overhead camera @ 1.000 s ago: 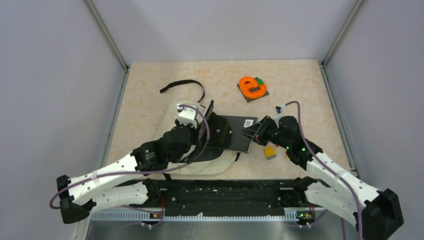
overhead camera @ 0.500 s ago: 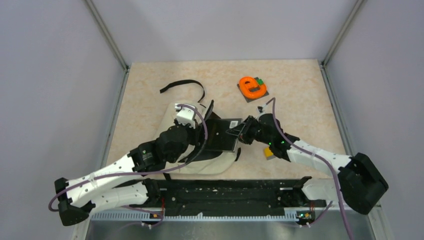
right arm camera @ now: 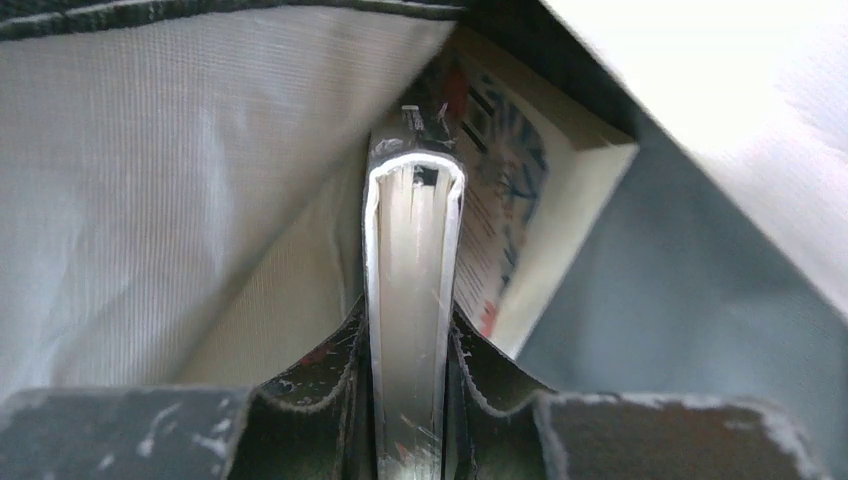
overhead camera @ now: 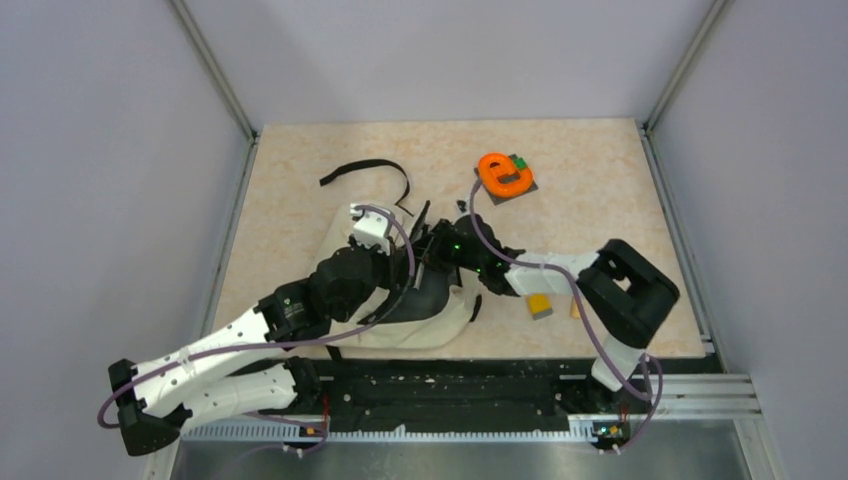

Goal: Pack the student bag
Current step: Place the book in the student bag.

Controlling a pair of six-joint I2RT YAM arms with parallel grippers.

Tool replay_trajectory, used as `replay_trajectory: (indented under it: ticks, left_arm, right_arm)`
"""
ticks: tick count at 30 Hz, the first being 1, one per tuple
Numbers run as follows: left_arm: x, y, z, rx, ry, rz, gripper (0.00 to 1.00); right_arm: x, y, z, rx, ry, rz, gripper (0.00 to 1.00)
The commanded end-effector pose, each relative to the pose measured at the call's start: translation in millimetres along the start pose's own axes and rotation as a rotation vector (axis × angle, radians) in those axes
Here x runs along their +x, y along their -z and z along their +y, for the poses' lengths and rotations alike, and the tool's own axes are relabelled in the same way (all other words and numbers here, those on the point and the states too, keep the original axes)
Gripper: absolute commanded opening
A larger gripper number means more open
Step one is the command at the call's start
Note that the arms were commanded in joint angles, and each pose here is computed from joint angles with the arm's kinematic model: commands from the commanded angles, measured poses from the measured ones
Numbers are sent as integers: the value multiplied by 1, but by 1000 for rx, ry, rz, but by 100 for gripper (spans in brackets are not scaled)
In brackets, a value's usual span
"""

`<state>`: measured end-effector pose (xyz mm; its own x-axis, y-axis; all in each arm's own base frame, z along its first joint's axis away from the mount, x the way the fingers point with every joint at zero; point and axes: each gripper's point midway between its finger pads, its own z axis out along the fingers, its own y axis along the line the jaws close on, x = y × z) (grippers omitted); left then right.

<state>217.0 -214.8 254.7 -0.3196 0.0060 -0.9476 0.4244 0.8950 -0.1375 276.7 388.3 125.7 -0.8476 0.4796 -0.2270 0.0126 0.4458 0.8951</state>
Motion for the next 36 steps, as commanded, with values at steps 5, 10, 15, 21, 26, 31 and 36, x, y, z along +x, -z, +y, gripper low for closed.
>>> replay_trajectory:
  ticks: [5,10,15,21,26,31,36]
  left_arm:
    - [-20,1,-11,67,69,-75,0]
    - [-14,-1,-11,75,79,-58,0]
    - [-11,-2,-10,77,87,-53,0]
    - [-5,-4,-3,52,90,-49,0]
    - [-6,-2,7,35,65,-33,0]
    - [5,-6,0,75,40,11,0]
    - [22,-11,-22,184,28,82,0]
  right_arm:
    - [13,-63,48,-80,181,-138,1]
    - [22,-70,26,-34,212,-127,32]
    - [13,-43,31,-70,316,-183,60]
    - [12,2,44,-62,481,-148,74]
    - [3,50,18,78,566,-143,91]
    - [-17,97,-20,218,590,-217,93]
    - [-62,139,-32,296,610,-330,96]
